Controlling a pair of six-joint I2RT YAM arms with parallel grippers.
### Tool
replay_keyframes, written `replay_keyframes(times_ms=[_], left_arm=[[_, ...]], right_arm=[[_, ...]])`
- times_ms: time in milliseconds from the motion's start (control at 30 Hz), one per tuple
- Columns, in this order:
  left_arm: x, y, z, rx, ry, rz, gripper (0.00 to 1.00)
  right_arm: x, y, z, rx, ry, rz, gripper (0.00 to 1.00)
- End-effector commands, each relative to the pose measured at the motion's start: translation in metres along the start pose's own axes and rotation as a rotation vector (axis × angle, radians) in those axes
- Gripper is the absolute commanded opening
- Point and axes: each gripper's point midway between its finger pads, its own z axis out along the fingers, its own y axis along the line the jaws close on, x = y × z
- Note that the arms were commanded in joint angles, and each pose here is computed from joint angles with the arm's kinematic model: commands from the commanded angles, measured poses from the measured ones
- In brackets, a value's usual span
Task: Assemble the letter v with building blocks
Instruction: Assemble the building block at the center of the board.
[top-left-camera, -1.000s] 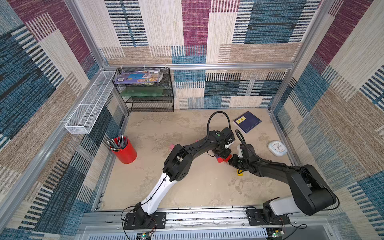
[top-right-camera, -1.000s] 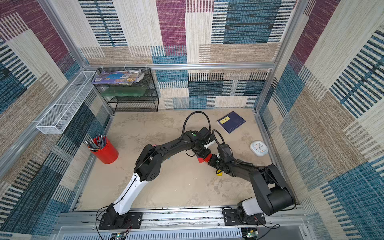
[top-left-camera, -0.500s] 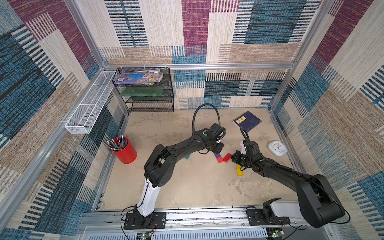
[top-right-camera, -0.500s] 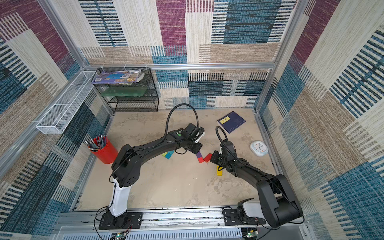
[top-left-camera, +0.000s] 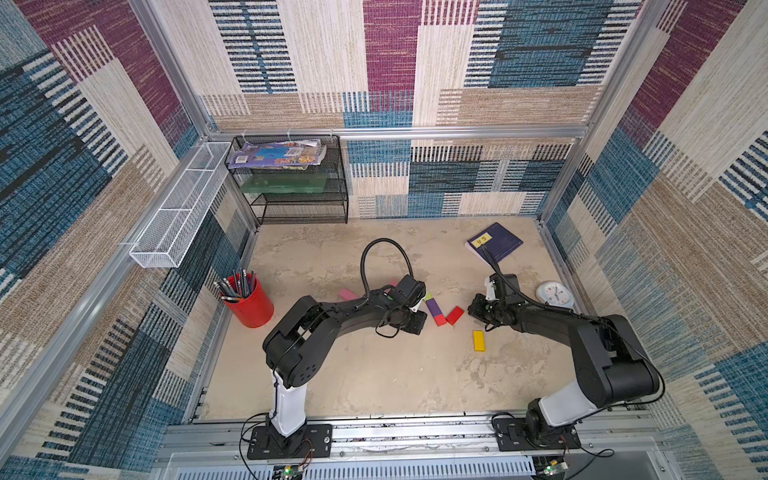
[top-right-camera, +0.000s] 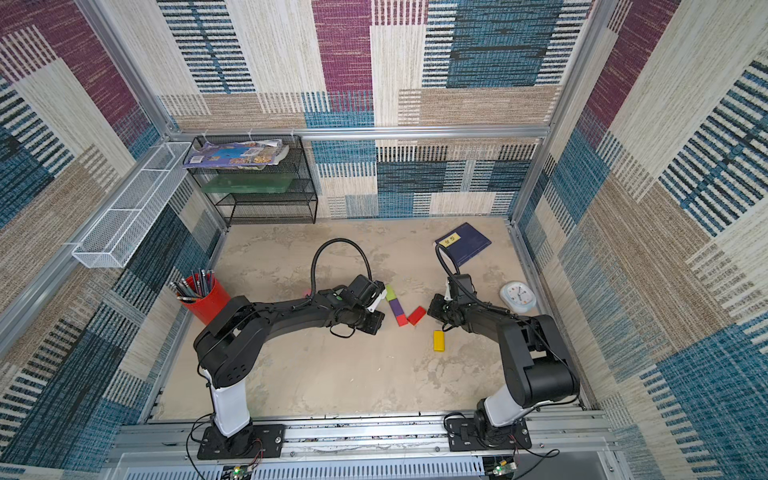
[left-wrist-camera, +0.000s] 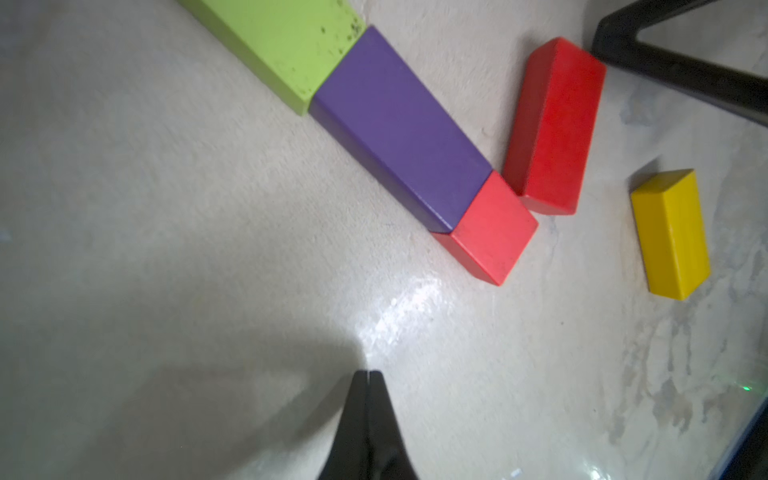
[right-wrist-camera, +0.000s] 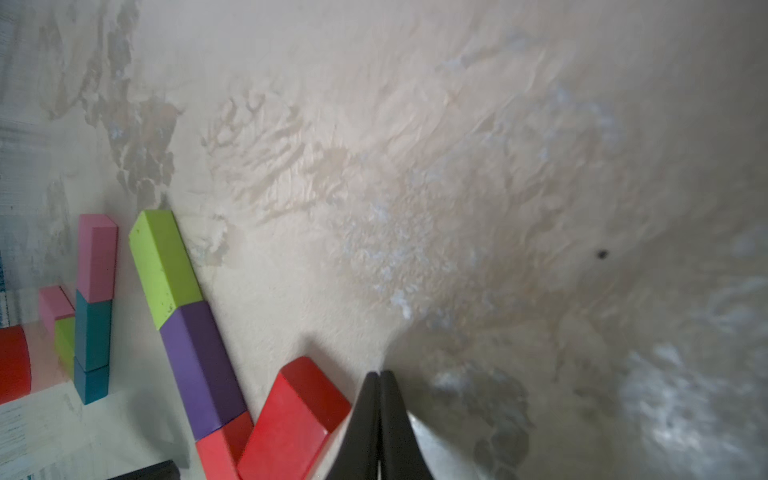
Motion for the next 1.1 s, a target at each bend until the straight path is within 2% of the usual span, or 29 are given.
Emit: replay_keyframes(times_ms=[0,1067], left_arm=[[-0.007,-0.007,0.007,0.041,-0.012,-0.013,0.0],[0.002,-0.004,0.035,0.052,0.049,-0.041,0.0]], right_arm=[[-0.002,0.0,0.005,-0.003,-0.005,-0.032,0.08],[0.021,-0.002,-0.002,-0.053,-0.004,-0.004,0.07]])
